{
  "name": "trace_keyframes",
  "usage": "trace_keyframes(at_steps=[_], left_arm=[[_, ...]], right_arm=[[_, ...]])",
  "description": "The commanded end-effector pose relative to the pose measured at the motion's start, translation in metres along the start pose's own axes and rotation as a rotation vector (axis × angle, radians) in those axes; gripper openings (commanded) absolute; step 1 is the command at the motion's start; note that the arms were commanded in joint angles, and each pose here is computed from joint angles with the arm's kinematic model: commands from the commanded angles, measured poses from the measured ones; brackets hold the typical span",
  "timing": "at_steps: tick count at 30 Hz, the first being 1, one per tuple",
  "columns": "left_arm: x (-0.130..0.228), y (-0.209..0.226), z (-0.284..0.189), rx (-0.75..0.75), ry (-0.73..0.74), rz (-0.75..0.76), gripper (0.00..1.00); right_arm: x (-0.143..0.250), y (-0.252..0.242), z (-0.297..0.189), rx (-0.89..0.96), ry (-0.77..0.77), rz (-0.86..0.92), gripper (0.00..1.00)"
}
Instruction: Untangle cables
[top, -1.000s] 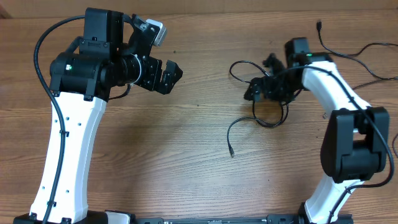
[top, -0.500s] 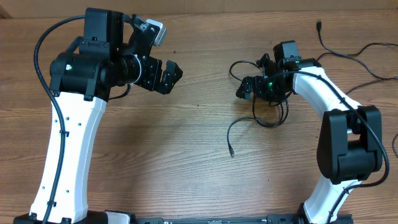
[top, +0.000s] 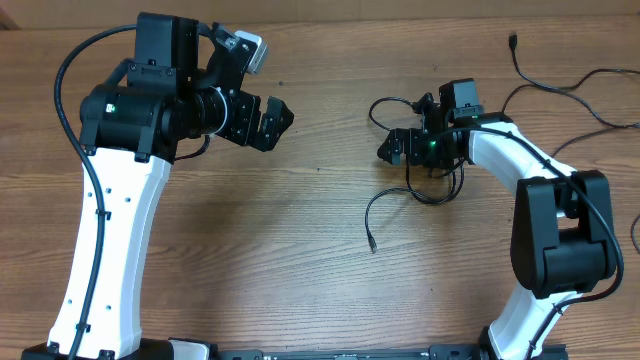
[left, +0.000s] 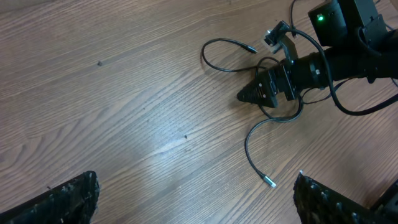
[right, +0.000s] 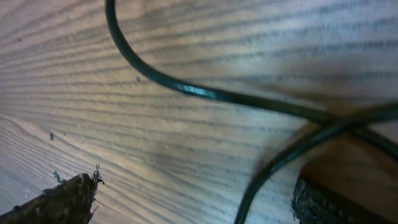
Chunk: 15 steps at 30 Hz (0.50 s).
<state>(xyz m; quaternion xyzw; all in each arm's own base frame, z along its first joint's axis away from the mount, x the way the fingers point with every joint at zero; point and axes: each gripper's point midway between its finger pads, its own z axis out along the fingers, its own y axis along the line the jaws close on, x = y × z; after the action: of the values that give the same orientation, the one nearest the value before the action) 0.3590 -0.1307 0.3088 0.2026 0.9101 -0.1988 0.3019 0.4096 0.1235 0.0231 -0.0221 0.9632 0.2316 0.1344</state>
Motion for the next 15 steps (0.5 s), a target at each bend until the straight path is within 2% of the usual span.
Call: trace_keyframes(at_steps=[1,10,13,15], left_arm=[[-0.005,-0.004,-0.009,-0.005,-0.028,0.012,1.0],[-0.005,-0.004,-0.009,-0.005,-0.028,0.012,1.0],[-0.005,-0.004,-0.009,-0.005,-0.028,0.012,1.0],[-0.005,-0.004,-0.009,-0.005,-0.029,0.012,1.0]], right_arm=[[-0.005,0.003,-0.004,-0.007,-0.031,-0.007,1.0],[-0.007,0.001,0.023,-0.067,-0.027,0.007,0.96],[-0.003,-0.001,0.032,-0.084,-0.01,0.037,0.83],[-0.001,-0.002,0.035,-0.082,-0.002,0.058,0.65]])
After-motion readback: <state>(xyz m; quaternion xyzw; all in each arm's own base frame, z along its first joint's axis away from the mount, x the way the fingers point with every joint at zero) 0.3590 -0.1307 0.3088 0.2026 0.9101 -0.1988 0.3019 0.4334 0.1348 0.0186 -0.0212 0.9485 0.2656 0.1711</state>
